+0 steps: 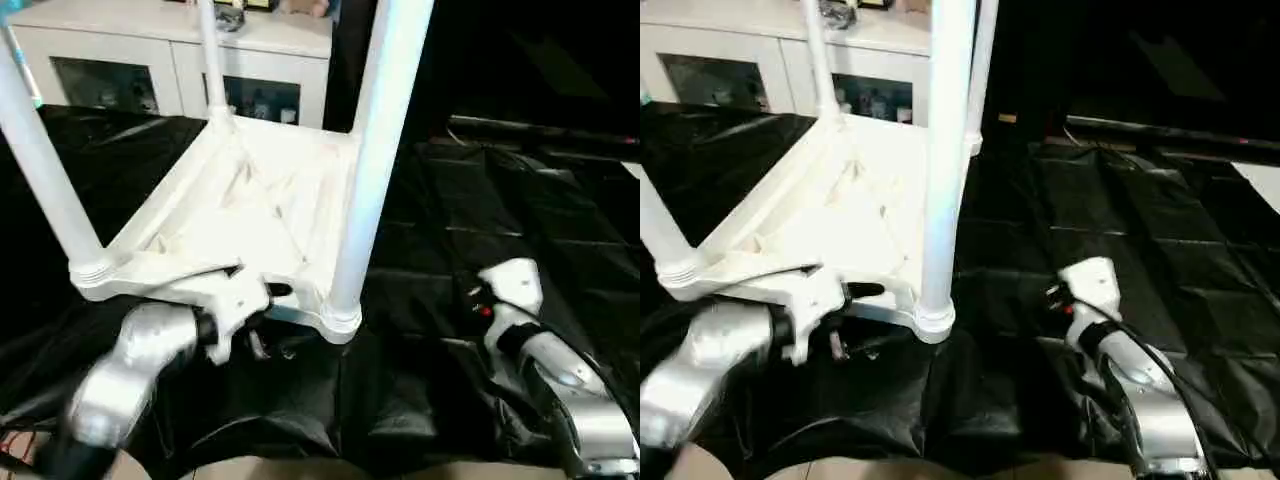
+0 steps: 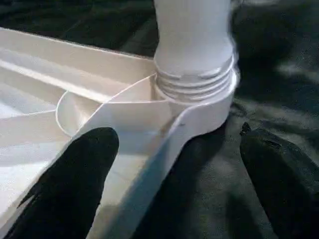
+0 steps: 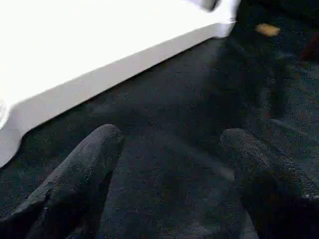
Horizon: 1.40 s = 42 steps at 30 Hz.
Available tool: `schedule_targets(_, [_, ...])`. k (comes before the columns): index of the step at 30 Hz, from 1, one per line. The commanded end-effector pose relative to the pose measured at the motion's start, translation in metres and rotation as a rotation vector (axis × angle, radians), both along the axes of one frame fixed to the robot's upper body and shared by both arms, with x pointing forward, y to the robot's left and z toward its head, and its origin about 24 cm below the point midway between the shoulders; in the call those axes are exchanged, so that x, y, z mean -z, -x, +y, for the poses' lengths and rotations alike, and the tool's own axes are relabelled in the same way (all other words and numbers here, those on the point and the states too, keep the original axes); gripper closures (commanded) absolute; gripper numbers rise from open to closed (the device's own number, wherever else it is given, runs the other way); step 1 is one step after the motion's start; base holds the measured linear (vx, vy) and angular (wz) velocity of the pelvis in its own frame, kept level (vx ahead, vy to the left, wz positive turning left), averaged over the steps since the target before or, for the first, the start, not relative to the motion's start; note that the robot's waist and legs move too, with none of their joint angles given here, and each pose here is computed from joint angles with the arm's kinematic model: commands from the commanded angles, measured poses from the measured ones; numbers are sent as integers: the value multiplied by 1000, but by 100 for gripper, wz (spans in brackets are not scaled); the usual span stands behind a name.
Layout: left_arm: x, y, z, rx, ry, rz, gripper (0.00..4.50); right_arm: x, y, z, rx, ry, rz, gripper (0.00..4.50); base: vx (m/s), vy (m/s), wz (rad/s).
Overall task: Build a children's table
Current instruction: Rotate table base
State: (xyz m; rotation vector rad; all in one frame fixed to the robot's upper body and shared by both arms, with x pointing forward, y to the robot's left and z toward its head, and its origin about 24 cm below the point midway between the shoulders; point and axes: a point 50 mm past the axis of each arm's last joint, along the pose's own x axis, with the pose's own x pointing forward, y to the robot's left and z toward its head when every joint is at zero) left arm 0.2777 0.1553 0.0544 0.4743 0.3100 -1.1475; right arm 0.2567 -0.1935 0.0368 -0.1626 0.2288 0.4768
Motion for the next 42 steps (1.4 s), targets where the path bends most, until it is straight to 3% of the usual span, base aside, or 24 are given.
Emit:
schedule_targets(1, [-3,-10,2,37,-44,-14,32,-4,-2,-1,-36,21,-7,80,0,0,0])
schedule_targets(7, [-5,-19,9,104,-43,73,77,-1,7,7,-158,15,35,80,0,0,0])
schedule_targets(13, [-7,-29,9,155,-42,88,133,0,15,7,-253,-6,75,80,0,0,0])
schedule_targets(23, [-5,-45,-7,277,-117,109,212,2,24,0,-345,83,120,80,0,0,0])
schedule_targets(42, [-1,-57,-14,360,-195,189,378,3,45,-5,-322,102,140,80,0,0,0])
